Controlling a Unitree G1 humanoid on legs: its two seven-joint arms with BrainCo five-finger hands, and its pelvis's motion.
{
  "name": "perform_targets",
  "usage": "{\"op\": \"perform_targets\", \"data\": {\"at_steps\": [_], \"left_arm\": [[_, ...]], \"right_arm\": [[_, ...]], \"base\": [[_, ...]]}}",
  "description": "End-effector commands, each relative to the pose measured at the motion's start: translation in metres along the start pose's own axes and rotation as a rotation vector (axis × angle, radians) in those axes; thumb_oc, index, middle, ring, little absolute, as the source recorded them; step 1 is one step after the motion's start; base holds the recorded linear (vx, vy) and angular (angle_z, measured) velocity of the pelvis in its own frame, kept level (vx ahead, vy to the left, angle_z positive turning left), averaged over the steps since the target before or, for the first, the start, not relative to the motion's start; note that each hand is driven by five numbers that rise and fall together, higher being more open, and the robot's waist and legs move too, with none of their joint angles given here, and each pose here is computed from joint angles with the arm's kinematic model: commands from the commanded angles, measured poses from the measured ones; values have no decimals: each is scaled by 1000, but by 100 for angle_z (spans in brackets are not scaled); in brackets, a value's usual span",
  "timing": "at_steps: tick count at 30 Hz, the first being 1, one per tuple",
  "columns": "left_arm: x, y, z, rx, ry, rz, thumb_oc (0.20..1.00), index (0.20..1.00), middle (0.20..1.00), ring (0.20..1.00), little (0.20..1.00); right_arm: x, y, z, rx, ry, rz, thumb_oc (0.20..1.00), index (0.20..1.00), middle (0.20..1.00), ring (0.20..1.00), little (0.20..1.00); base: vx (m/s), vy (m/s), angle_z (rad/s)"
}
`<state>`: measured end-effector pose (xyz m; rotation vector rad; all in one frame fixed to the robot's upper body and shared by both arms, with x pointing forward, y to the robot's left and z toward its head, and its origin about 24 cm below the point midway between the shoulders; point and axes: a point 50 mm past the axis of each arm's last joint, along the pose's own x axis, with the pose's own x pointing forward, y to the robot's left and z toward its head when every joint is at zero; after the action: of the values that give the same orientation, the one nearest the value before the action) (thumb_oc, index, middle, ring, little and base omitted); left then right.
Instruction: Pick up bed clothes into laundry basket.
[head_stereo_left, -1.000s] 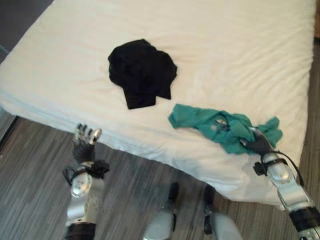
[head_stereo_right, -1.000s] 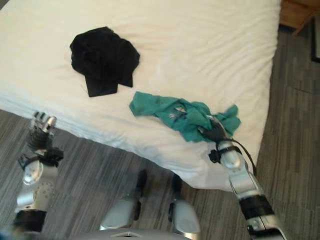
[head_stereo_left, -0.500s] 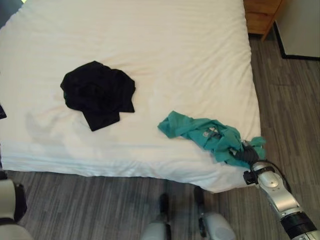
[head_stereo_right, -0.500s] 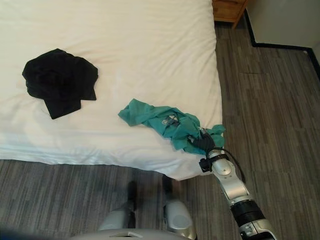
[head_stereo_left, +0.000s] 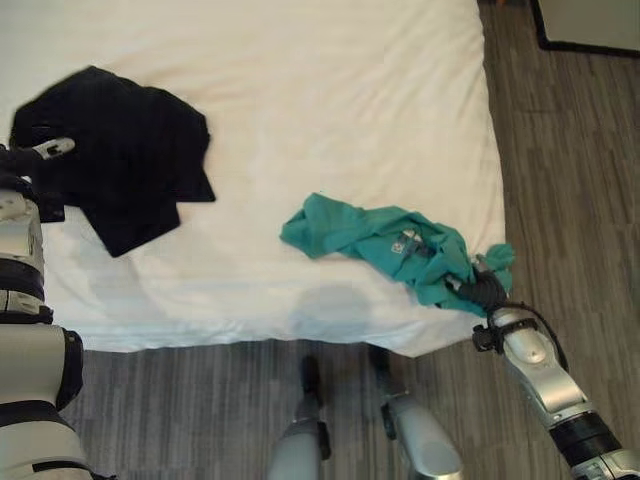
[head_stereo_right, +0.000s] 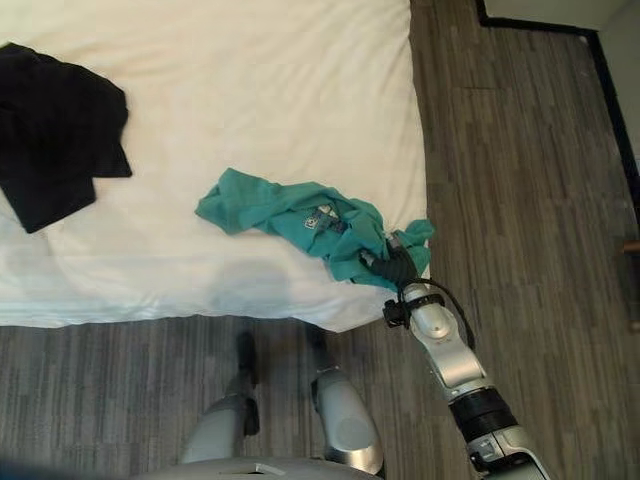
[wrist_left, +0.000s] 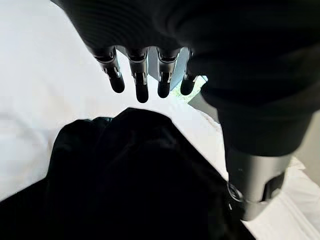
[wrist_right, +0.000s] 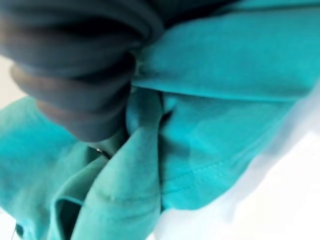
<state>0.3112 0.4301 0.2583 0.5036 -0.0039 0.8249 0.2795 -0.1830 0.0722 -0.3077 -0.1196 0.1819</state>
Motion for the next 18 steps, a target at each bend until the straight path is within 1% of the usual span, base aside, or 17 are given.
{"op": "perform_targets", "data": {"at_steps": [1, 5, 6, 7, 8, 10, 11, 12, 13, 14, 18], "left_arm": [[5, 36, 25, -96, -50, 133, 1000, 1000, 1000, 1000, 1000], [5, 34, 18, -94, -19, 136, 1000, 1000, 1000, 1000, 1000], [4, 29, 9, -57, 15, 117, 1000, 1000, 1000, 1000, 1000], [4, 25, 8, -35, 22, 103, 1000, 1000, 1000, 1000, 1000], [4, 13, 12, -10, 8, 59, 1000, 1000, 1000, 1000, 1000], [4, 10, 14, 9, -1, 48, 1000, 1000, 1000, 1000, 1000], [4, 7, 16, 77, -14, 26, 702, 702, 702, 702, 702], [0, -18, 46, 180, -156, -22, 200, 200, 200, 200, 200], [0, -19, 45, 181, -156, -23, 200, 200, 200, 200, 200], [-1, -23, 49, 206, -183, -76, 200, 200, 200, 200, 200], [-4, -20, 69, 224, -284, -98, 200, 200, 200, 200, 200]], "right_arm": [[-7, -12, -14, 12, 75, -54, 200, 200, 200, 200, 200], [-8, -15, -11, 29, 57, -80, 200, 200, 200, 200, 200], [-9, -14, -14, 30, 69, -84, 200, 200, 200, 200, 200], [-9, -13, -15, 28, 73, -79, 200, 200, 200, 200, 200], [-8, -10, -16, 27, 80, -72, 200, 200, 200, 200, 200], [-8, -9, -16, 24, 76, -64, 200, 200, 200, 200, 200], [-8, -9, -16, 26, 73, -59, 200, 200, 200, 200, 200], [-10, -6, -16, 35, 65, -49, 200, 200, 200, 200, 200], [-10, -7, -16, 35, 66, -50, 200, 200, 200, 200, 200], [-9, -8, -16, 38, 66, -52, 200, 200, 200, 200, 200], [-15, -10, -20, 20, 79, -42, 200, 200, 200, 200, 200]], "base": [[-108, -43, -10], [-69, -25, -6], [-44, -6, -2], [-31, -5, -10], [-11, -10, -11], [11, -6, -7], [7, -20, -7], [6, -14, -11], [4, -24, -11], [4, -11, -6], [0, 0, 0]]}}
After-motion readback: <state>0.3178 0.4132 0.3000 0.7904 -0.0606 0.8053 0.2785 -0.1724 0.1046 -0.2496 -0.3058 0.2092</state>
